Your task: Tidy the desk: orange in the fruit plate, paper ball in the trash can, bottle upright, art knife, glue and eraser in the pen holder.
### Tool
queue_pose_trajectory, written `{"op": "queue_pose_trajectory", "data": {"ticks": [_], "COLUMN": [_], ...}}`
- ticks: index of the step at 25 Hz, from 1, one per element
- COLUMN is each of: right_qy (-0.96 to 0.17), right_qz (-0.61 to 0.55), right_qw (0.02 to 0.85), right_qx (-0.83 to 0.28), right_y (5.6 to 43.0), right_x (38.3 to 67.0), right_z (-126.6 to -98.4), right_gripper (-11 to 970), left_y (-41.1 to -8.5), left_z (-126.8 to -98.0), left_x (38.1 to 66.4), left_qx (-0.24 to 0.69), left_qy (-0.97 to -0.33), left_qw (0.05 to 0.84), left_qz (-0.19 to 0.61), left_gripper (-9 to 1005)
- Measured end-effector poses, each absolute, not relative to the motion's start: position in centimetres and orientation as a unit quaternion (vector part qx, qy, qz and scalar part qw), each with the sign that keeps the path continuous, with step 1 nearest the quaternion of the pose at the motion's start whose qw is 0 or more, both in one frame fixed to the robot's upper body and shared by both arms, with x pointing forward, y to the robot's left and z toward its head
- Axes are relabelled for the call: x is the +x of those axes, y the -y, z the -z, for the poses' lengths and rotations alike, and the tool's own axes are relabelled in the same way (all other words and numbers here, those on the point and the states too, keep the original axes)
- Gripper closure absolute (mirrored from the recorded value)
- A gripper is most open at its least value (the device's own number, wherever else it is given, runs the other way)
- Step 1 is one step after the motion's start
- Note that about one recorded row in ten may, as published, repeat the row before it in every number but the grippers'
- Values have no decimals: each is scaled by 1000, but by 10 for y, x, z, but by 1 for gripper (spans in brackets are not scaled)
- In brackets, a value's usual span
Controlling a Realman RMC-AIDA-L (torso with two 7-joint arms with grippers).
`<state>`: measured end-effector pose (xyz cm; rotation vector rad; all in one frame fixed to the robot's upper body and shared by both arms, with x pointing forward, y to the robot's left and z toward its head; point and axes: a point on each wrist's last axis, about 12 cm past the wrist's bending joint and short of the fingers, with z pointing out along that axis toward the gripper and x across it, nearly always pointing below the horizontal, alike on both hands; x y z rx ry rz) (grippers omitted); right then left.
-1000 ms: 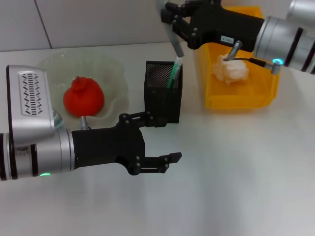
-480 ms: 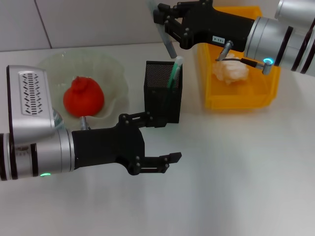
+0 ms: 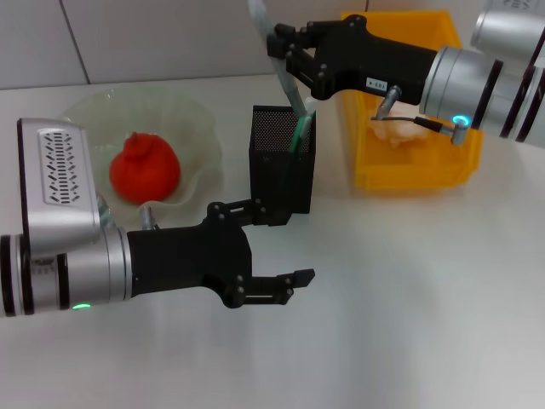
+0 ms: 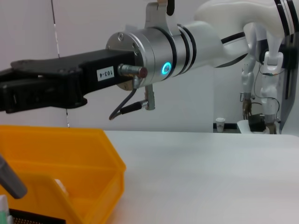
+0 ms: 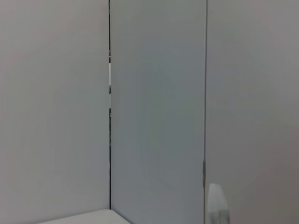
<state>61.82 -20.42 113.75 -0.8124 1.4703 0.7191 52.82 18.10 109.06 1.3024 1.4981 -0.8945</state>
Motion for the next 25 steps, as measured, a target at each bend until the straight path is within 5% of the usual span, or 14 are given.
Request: {"op": "queue_pose_trajectory", "data": {"ticks": [25], "right_qy": [-655], "right_qz": [-323], "right_qw": [596], "right_qx": [-335], "right_y": [205], "right_x": [610], "right_z": [-1118], "right_gripper": [852], "left_y": [-176], "left_z": [-1088], "left_x": [526], "left_qx": [537], "left_qy": [-608], "left_qw": [456], "left_qz": [366], "left_gripper": [194]}}
